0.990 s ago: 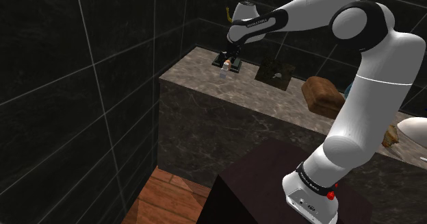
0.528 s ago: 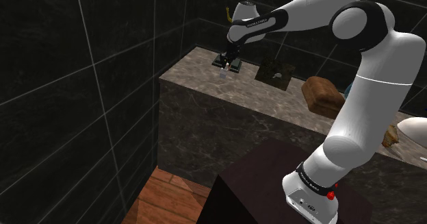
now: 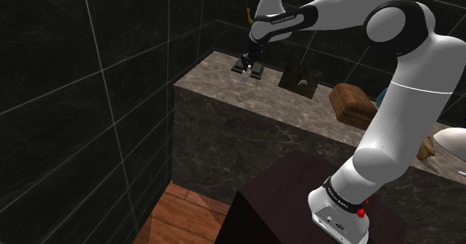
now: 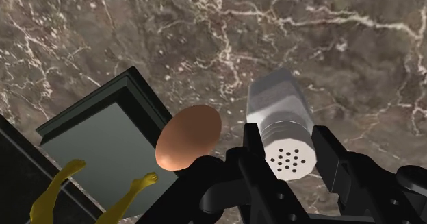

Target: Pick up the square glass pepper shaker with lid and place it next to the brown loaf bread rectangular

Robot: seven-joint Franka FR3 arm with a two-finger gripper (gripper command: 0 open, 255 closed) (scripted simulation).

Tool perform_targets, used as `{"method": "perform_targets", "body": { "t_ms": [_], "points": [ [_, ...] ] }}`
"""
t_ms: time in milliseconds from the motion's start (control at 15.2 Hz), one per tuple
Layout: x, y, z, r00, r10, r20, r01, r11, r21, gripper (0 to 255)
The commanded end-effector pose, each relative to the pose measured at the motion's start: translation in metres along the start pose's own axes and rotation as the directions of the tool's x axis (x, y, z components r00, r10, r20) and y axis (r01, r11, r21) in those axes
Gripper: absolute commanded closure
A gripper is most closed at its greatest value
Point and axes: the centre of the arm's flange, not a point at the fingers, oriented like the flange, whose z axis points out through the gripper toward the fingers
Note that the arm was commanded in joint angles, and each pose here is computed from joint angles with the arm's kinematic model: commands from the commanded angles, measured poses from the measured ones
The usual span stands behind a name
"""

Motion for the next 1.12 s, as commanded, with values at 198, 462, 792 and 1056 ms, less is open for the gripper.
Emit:
{"method": "perform_targets", "body": {
  "t_ms": [198, 462, 792, 1056],
  "points": [
    [0.005, 0.003, -0.025, 1.000, 0.000, 0.000, 0.000, 1.000, 0.000, 255],
    [0.008, 0.007, -0.046, 1.000, 0.000, 0.000, 0.000, 1.000, 0.000, 255],
    [0.013, 0.011, -0.071, 1.000, 0.000, 0.000, 0.000, 1.000, 0.000, 255],
    [0.016, 0.014, -0.092, 1.000, 0.000, 0.000, 0.000, 1.000, 0.000, 255]
  ]
}}
